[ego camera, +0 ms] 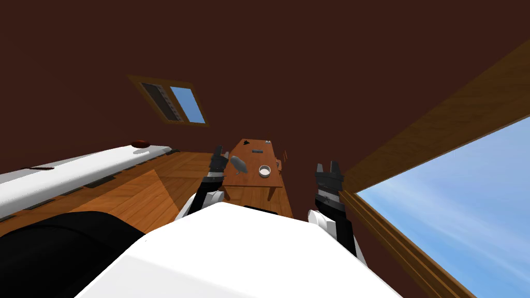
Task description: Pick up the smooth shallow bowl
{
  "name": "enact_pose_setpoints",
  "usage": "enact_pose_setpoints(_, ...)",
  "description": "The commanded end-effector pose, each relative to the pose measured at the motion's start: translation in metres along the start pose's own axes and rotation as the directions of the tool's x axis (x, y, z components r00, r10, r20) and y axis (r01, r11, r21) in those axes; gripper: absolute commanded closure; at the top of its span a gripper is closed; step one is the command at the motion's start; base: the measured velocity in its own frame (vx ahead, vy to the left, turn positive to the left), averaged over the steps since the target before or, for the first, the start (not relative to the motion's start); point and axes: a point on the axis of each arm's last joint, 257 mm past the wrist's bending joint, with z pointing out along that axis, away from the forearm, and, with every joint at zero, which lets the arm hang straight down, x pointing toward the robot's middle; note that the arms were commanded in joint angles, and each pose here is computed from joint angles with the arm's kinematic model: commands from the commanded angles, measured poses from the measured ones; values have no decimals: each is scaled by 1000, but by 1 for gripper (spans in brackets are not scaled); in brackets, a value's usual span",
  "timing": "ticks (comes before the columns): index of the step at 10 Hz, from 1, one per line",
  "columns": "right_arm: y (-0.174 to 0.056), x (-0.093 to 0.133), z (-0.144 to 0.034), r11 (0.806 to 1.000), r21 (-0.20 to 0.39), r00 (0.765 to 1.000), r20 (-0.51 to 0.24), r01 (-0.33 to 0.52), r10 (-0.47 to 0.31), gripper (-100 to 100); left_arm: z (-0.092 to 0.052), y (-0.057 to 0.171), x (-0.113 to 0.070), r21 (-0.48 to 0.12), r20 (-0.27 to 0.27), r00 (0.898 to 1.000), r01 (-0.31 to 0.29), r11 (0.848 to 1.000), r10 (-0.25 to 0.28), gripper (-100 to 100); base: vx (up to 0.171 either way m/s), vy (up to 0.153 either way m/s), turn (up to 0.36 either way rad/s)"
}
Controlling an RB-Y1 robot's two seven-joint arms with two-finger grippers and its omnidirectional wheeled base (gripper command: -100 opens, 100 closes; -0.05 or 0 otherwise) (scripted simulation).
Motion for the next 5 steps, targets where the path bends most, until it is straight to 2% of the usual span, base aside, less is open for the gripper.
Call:
enact_pose_setpoints(1, 0, 0, 0, 1000, 0, 1000, 0, 0, 0, 0, 4, 16, 7, -41, -29, 999, 15, 999, -16, -100, -1, -5, -59)
enact_pose_setpoints(5, 0, 0, 0, 1000, 0, 1000, 0, 0, 0, 0, 11, 58, 20, -149, -65, 996, 57, 987, -67, -100, -2, -7, -58)
